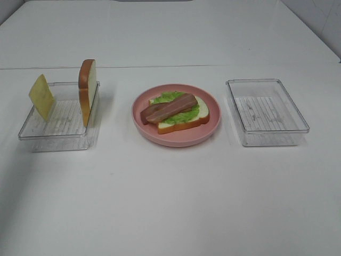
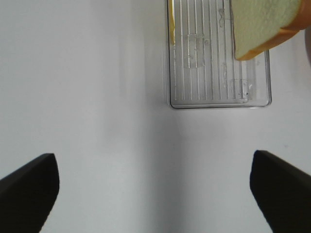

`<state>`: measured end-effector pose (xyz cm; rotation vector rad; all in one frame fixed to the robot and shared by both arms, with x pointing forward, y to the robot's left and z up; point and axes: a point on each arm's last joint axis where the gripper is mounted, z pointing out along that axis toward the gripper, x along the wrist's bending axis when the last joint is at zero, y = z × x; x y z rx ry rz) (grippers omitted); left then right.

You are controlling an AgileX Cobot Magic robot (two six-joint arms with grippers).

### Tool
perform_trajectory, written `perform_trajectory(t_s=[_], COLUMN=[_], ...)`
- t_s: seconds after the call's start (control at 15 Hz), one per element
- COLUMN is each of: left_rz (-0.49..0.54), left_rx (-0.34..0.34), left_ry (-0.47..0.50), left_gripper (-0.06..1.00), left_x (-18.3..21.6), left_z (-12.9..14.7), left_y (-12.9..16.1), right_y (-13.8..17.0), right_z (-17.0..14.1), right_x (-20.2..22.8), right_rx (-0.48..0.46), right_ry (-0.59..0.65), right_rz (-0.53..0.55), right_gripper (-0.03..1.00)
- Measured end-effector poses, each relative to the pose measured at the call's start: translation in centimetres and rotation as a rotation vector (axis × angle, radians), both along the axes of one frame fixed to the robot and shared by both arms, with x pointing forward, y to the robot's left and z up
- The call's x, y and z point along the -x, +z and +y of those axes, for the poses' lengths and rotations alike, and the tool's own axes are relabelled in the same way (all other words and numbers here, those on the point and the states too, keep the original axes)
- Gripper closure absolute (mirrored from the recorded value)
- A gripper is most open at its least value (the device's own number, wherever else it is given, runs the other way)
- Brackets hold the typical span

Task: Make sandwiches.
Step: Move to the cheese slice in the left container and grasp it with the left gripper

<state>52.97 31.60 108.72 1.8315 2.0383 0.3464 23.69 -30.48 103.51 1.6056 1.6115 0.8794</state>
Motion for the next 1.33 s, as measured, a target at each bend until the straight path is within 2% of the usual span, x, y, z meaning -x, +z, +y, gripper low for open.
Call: perform_trajectory(t_s=[0.47,0.73,0.8,1.07,1.27,1.33], left_rz=[0.081,0.087,0.093,0.125,0.143,0.152], left_rx=[0.031,0.074,0.105,0.134,0.112,0.104], left_ry=[0.011,0.021,0.028,0.078,0.06,0.036], left_gripper=[-0.05,-0.05,-0.05,-0.05,-0.05,-0.05], left_x=[-8.5,-12.4,-13.8,-16.3,-17.1,-17.6], left_z=[0.5,0.5,0.4,0.6,-0.3,-1.4], left_y=[-4.6,-6.6,-7.7,-10.3,-11.5,-12.3], right_y=[0.0,0.0,0.0,0.0,0.0,0.0], right_z=[0.0,0.0,0.0,0.0,0.0,0.0], right_x=[0.0,0.0,0.0,0.0,0.0,0.0], right_rx=[0.0,0.0,0.0,0.0,0.0,0.0], right_ry=[0.0,0.0,0.0,0.0,0.0,0.0], right_rz=[0.0,0.0,0.0,0.0,0.0,0.0], right_gripper=[-0.01,-0.01,-0.01,-0.01,-0.01,-0.01])
